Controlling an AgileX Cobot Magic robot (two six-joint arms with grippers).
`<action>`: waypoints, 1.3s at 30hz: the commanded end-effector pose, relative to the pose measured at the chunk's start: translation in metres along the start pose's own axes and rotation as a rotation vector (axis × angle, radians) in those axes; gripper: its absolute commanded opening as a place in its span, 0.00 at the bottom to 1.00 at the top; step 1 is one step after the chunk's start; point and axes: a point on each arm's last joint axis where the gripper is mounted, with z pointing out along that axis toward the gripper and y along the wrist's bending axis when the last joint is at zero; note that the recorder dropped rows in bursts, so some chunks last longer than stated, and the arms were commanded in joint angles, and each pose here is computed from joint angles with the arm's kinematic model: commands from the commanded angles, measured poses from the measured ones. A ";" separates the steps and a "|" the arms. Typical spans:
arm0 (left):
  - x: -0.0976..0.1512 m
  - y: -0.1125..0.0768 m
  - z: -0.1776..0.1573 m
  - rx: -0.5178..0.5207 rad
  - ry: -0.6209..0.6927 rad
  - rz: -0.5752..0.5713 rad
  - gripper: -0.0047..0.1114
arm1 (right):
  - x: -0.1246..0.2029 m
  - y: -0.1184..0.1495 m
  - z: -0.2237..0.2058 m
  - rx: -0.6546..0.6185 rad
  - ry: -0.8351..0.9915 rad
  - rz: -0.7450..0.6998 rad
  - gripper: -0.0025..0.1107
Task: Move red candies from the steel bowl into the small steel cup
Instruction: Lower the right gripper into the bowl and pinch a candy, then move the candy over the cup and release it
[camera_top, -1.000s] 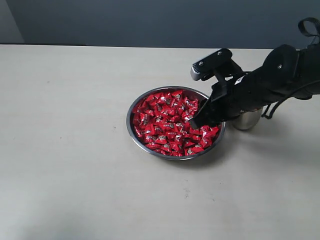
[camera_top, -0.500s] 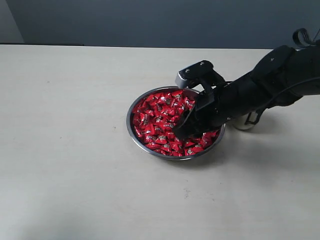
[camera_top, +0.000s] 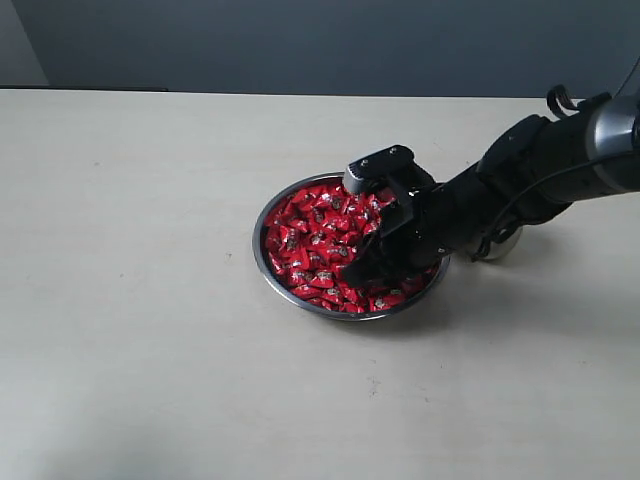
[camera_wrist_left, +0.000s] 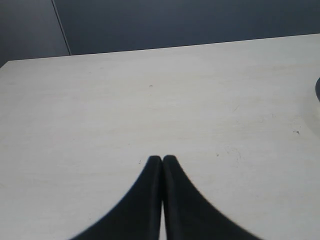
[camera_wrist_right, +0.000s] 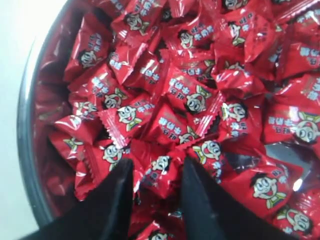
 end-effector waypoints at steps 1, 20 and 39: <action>-0.003 0.000 -0.001 0.004 -0.019 0.001 0.04 | -0.003 -0.001 -0.001 0.005 -0.017 0.014 0.05; -0.003 0.000 -0.001 0.004 -0.019 0.001 0.04 | -0.028 0.019 -0.087 0.180 -0.146 -0.068 0.02; -0.003 0.000 -0.001 0.004 -0.019 0.001 0.04 | 0.042 -0.052 -0.111 0.582 -0.306 0.275 0.02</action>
